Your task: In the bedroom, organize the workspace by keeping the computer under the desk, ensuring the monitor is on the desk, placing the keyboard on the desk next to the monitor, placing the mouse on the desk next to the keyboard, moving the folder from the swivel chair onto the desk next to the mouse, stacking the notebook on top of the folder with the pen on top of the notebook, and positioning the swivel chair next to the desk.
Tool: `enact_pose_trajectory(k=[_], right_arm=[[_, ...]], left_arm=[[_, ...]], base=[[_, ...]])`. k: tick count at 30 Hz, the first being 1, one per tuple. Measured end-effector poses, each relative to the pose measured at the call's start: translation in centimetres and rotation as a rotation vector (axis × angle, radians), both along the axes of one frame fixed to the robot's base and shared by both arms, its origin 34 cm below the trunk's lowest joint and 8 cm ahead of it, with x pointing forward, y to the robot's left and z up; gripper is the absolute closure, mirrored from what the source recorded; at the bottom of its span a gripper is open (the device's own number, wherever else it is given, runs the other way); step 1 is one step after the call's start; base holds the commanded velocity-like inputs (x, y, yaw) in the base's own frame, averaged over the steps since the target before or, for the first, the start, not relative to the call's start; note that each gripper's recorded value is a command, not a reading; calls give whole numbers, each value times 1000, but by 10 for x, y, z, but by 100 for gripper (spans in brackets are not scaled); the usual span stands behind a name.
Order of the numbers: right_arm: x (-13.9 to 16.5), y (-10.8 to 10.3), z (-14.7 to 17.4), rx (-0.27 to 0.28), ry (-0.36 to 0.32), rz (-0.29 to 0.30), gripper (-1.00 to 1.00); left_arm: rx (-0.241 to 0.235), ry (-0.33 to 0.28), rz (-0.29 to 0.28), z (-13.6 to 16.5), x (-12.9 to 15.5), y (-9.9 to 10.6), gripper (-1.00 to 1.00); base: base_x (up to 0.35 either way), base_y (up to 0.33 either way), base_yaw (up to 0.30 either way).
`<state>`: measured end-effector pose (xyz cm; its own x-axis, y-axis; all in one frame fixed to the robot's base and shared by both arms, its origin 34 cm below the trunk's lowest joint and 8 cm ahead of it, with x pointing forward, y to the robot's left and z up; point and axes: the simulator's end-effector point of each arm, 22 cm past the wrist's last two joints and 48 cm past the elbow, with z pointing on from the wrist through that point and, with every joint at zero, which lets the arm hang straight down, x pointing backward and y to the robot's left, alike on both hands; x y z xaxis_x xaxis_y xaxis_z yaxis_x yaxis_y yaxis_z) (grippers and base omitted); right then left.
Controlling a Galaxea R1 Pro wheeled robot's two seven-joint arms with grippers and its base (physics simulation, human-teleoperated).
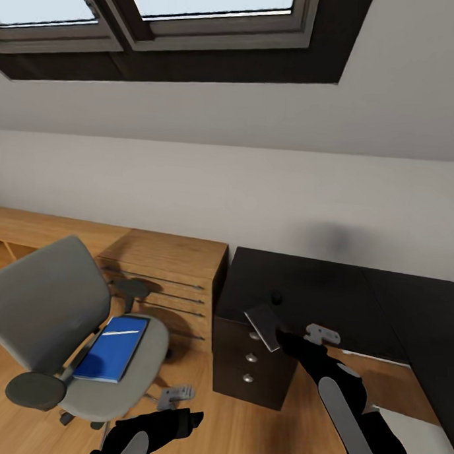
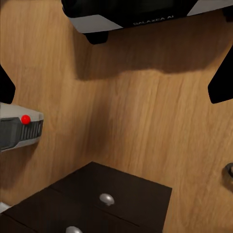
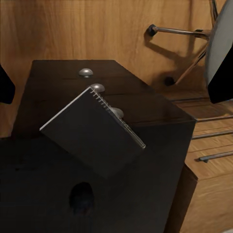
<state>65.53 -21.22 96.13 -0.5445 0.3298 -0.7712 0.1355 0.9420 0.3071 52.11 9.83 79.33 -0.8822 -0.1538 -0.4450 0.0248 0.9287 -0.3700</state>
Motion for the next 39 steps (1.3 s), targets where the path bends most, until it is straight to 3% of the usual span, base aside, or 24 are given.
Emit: enact_pose_trajectory(k=[14,22,39], right_arm=[[0,-1,-5,-6,10,-1,-100],[3,-11,-39,-30,88,-18,-100],[8,-16,-42,-38,94,-28,-100]], left_arm=[[1,0,1,0,0,1,-100],[2,0,7,0,2,3,-100],[2,-2,9,0,2,4,-100]], base=[[261,0,0],[33,0,0],[46,0,0]])
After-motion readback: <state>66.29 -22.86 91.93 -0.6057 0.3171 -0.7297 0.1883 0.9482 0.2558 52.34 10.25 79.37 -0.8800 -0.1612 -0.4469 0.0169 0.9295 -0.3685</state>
